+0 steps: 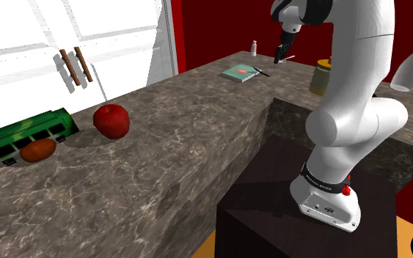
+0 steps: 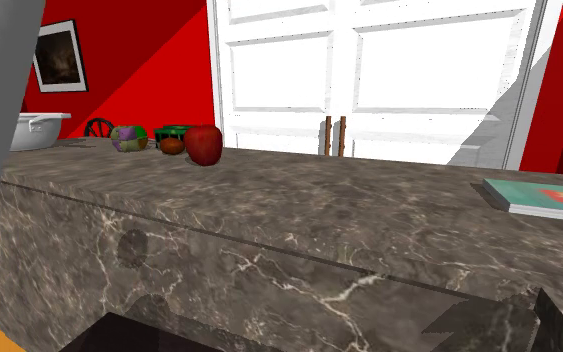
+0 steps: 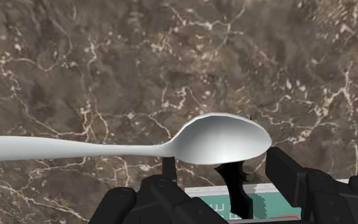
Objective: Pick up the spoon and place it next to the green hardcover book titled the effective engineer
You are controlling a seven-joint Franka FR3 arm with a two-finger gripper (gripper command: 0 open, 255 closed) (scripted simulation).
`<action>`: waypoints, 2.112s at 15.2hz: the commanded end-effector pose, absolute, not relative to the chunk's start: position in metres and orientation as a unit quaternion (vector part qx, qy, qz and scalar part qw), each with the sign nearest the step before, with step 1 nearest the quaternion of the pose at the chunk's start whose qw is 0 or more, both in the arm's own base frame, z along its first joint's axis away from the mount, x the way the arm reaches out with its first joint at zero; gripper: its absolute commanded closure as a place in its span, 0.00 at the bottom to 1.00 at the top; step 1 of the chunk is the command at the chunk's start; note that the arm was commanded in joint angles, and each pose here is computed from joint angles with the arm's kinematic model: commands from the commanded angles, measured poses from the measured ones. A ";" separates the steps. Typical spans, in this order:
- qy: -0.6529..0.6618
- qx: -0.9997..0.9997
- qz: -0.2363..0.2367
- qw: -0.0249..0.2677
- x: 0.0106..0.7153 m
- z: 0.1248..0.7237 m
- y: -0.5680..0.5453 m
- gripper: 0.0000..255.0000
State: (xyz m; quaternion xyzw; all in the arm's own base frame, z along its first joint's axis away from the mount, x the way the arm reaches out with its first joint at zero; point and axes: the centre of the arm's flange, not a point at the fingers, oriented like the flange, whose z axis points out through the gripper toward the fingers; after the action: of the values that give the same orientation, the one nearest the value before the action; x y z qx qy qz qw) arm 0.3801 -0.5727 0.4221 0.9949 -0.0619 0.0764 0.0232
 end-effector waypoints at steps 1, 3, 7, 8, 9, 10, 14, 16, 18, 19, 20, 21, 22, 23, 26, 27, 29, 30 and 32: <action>-0.061 0.995 0.077 0.023 0.377 0.421 -0.598 1.00; -0.061 0.995 0.077 0.023 0.376 0.421 -0.625 1.00; -0.061 0.995 0.077 0.023 0.374 0.416 -0.657 1.00; -0.061 0.995 0.077 0.023 0.374 0.411 -0.657 1.00; -0.061 0.995 0.077 0.023 0.374 0.406 -0.657 1.00; -0.061 0.995 0.077 0.023 0.374 0.400 -0.657 1.00; -0.061 0.995 0.077 0.023 0.374 0.379 -0.657 1.00; -0.061 0.995 0.077 0.023 0.374 0.369 -0.657 1.00; -0.061 0.995 0.077 0.023 0.374 0.358 -0.657 1.00; -0.061 0.995 0.077 0.023 0.374 0.353 -0.657 1.00; -0.061 0.995 0.077 0.023 0.374 0.345 -0.657 1.00; -0.061 0.995 0.077 0.023 0.374 0.345 -0.657 1.00; -0.061 0.995 0.077 0.023 0.374 0.345 -0.657 1.00; -0.061 0.995 0.077 0.023 0.374 0.345 -0.657 1.00; -0.061 0.995 0.077 0.023 0.374 0.345 -0.657 1.00; -0.061 0.995 0.077 0.023 0.374 0.345 -0.657 1.00; -0.061 0.995 0.077 0.023 0.374 0.345 -0.657 0.00; -0.061 0.995 0.077 0.023 0.374 0.345 -0.657 0.00; -0.061 0.995 0.077 0.023 0.374 0.345 -0.657 0.00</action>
State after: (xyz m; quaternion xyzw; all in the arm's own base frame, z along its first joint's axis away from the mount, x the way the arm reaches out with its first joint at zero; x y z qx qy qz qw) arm 0.3741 -0.6574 0.3451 0.9949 -0.0612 0.0766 0.0229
